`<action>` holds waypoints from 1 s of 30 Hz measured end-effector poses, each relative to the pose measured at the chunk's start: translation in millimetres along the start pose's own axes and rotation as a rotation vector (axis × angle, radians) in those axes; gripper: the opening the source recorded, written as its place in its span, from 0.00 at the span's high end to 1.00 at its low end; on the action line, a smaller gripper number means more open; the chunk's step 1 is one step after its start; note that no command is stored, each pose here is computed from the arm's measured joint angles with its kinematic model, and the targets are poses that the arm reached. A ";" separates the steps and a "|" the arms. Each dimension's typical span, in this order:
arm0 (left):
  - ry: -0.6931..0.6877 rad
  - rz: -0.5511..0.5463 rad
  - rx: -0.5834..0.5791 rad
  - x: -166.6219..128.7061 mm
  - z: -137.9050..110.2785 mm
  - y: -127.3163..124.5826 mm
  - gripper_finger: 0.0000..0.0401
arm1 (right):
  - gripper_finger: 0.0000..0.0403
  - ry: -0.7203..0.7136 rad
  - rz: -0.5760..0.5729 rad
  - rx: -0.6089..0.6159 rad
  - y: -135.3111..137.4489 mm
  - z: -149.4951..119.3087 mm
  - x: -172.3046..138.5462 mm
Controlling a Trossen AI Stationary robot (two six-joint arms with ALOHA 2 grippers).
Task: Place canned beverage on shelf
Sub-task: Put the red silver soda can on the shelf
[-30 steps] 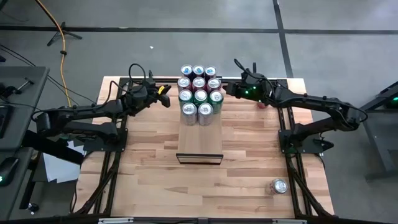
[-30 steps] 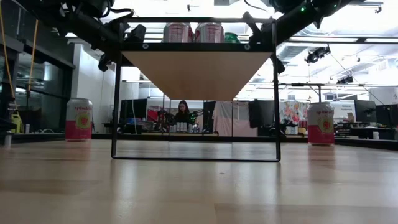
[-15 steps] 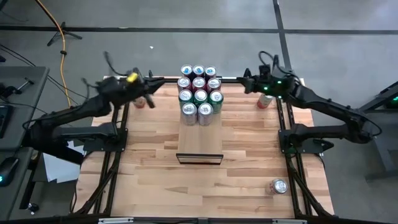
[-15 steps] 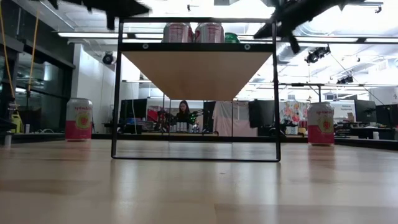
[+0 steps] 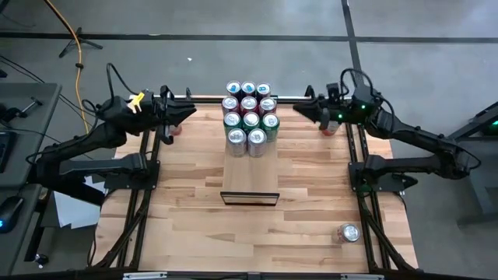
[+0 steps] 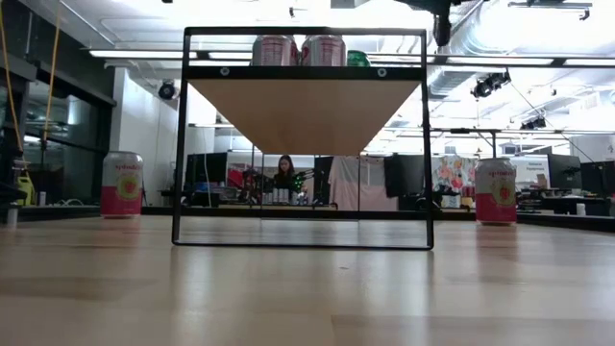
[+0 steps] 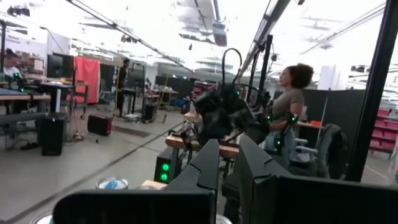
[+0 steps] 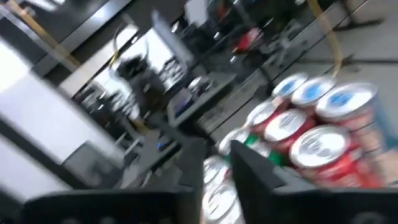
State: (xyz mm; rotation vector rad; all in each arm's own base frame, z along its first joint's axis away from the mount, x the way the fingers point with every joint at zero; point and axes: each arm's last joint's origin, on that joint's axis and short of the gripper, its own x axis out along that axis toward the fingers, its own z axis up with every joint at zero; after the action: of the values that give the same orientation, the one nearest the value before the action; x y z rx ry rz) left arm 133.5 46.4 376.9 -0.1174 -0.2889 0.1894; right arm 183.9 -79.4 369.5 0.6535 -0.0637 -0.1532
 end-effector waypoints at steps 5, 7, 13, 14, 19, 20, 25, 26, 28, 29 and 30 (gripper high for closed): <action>-0.003 0.010 -0.018 0.6 -0.1 0.4 1.00 | 0.53 0.071 0.097 -0.078 13.9 -11.0 3.3; -0.009 0.024 -0.026 0.2 0.4 0.7 1.00 | 0.39 0.102 0.161 -0.081 20.1 -13.0 0.6; -0.028 0.086 -0.094 0.2 1.0 2.6 1.00 | 0.09 0.253 0.386 -0.050 45.2 -3.8 -10.2; -0.031 0.094 -0.105 0.2 1.1 2.8 1.00 | 0.06 0.278 0.406 -0.036 49.3 -1.7 -12.1; -0.036 0.104 -0.139 0.2 1.3 3.1 1.00 | 0.02 0.445 0.385 0.024 70.1 3.6 -25.6; -0.036 0.104 -0.139 0.2 1.2 3.0 1.00 | 0.02 0.503 0.358 0.044 74.0 2.4 -29.5; -0.037 0.105 -0.140 0.2 1.2 3.1 1.00 | 0.02 0.893 -0.028 0.205 86.0 -20.7 -59.2; -0.038 0.105 -0.139 0.3 1.4 3.1 1.00 | 0.02 0.972 -0.136 0.245 87.0 -27.2 -65.9; -0.039 0.104 -0.137 0.2 1.5 3.0 1.00 | 0.02 1.098 -0.358 0.328 89.0 -40.8 -77.4; -0.039 0.104 -0.137 0.2 1.5 3.0 1.00 | 0.02 1.138 -0.468 0.372 89.9 -47.3 -81.8; -0.038 0.103 -0.138 0.2 1.4 3.0 1.00 | 0.02 1.166 -0.561 0.409 91.5 -54.8 -84.7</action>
State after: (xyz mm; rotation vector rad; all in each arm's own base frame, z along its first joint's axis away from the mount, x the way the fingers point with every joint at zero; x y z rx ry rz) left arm 132.8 49.5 377.9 -0.2656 -0.3340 0.2737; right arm 117.4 38.9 381.0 1.0740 1.2476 -0.2808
